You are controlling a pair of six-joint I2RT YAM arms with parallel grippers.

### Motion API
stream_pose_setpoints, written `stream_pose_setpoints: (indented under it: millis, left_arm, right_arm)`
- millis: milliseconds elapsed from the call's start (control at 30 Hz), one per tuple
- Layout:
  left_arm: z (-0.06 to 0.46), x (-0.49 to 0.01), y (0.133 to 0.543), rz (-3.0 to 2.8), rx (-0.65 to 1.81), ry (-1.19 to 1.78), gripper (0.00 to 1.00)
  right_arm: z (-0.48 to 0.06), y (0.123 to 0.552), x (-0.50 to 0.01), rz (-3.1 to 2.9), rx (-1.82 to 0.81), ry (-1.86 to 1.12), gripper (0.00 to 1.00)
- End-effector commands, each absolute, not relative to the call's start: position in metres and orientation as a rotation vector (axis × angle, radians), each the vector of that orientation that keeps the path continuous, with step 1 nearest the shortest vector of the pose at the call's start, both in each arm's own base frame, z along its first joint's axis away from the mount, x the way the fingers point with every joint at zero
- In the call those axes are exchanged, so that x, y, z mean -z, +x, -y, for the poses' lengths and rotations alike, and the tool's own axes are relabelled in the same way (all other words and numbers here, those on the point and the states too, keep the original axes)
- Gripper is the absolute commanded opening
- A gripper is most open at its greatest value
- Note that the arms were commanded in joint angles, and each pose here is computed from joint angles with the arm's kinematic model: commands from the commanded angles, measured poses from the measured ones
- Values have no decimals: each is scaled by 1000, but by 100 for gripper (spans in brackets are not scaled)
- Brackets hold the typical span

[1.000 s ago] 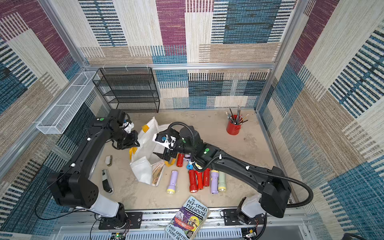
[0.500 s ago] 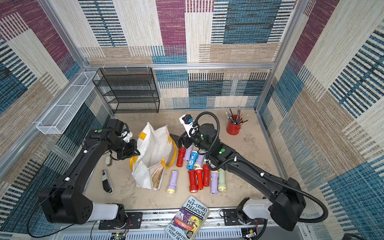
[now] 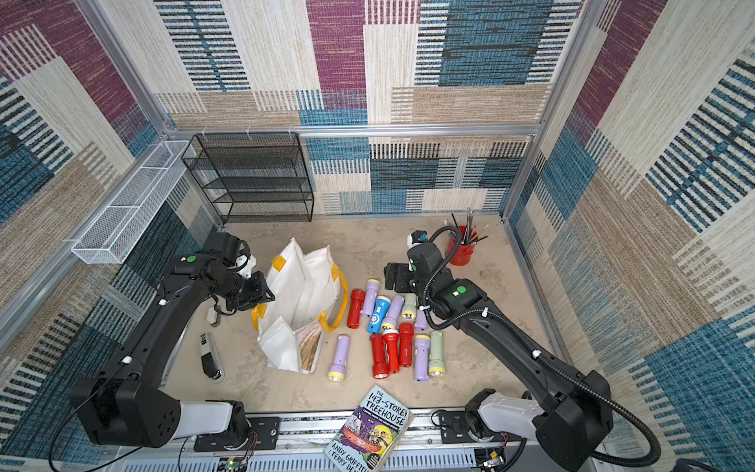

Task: Put the flashlights into the tote bags
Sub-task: Pick up the flashlight from the center of the board.

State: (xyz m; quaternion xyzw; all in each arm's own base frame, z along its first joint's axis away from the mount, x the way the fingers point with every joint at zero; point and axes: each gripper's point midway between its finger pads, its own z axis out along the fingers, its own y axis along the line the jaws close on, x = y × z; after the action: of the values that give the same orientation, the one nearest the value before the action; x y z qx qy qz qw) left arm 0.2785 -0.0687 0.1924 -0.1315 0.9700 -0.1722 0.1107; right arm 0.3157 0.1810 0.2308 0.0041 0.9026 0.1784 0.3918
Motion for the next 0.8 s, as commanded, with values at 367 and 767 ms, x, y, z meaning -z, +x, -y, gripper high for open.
stream_pose_setpoints:
  millis: [367, 767]
  left_arm:
    - [67, -177, 274, -2923, 472, -263, 37]
    - [73, -177, 275, -2913, 525, -223, 37]
  right_arm:
    - [-118, 205, -145, -2766, -311, 374, 80]
    - [-72, 194, -81, -2853, -229, 579, 71]
